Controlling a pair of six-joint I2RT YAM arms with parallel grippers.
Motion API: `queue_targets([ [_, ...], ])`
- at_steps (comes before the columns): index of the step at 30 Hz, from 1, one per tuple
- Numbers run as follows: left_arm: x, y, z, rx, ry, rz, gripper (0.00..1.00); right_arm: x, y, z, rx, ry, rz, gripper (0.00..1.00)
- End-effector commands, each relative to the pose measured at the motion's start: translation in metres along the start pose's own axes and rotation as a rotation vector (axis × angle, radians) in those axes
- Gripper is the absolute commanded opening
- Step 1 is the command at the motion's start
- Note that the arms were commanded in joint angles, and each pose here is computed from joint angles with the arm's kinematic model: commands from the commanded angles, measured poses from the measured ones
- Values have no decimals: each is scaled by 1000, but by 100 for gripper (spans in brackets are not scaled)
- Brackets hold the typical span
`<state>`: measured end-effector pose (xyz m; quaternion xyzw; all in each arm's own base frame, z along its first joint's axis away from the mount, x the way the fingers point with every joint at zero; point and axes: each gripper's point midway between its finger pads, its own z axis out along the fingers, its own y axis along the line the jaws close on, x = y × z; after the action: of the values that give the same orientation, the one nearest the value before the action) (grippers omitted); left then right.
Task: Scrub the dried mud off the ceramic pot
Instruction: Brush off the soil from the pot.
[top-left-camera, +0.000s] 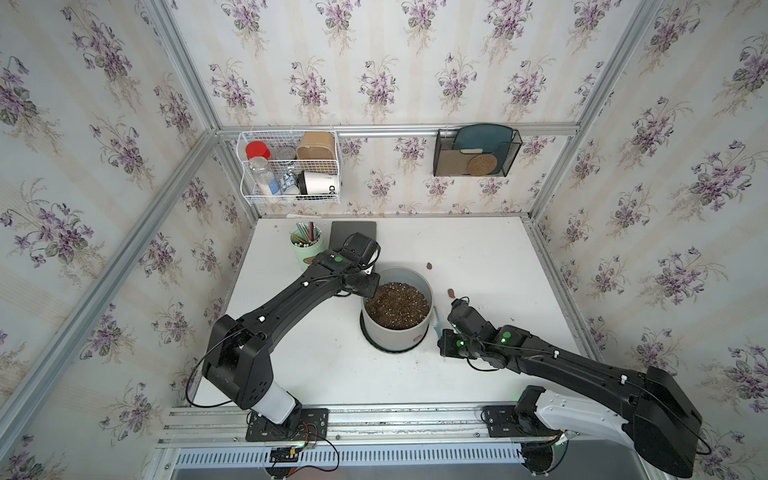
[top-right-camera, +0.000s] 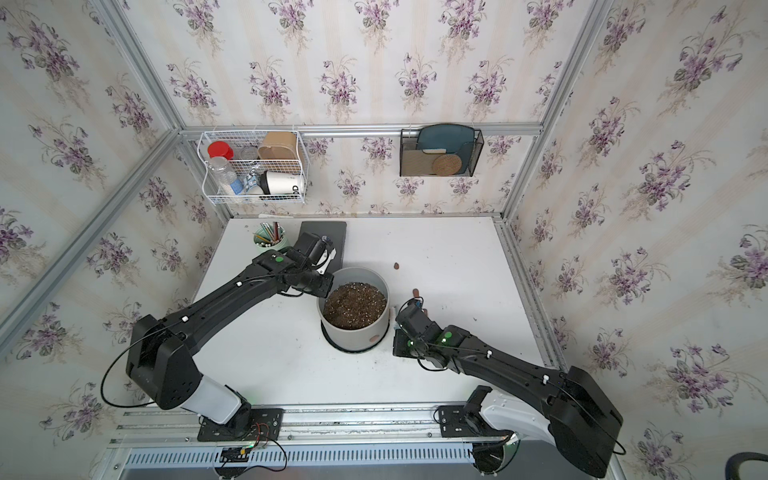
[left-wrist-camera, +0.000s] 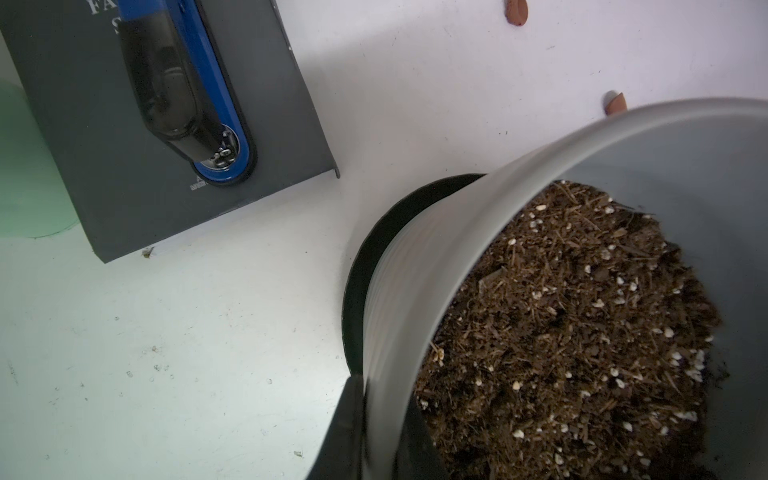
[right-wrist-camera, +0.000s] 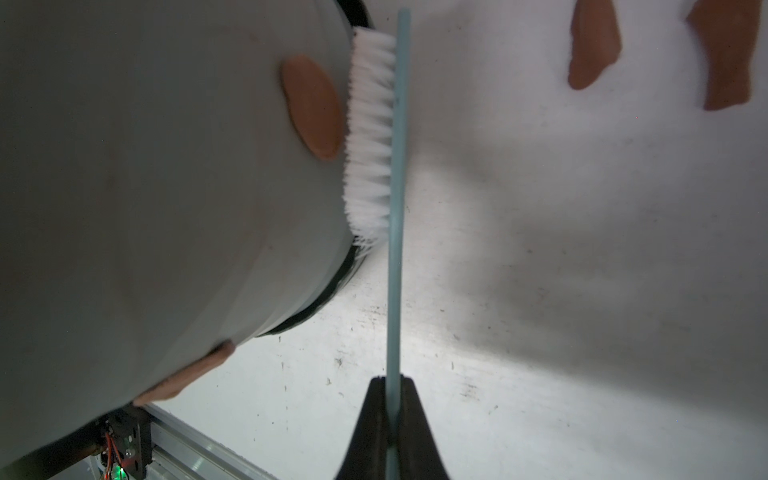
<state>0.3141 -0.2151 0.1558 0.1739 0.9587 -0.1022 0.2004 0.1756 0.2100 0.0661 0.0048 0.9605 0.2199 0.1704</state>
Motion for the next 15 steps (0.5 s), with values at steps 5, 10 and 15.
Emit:
queue_targets([
  [5, -7, -21, 0, 122, -18, -47, 0, -7, 18, 1, -84, -25, 14, 0],
  [10, -5, -21, 2, 120, -12, -41, 0, -13, 26, -4, -110, -41, 11, 0],
  [15, -4, -19, 1, 108, -10, -33, 0, -19, 27, -12, -106, -69, 10, 0],
])
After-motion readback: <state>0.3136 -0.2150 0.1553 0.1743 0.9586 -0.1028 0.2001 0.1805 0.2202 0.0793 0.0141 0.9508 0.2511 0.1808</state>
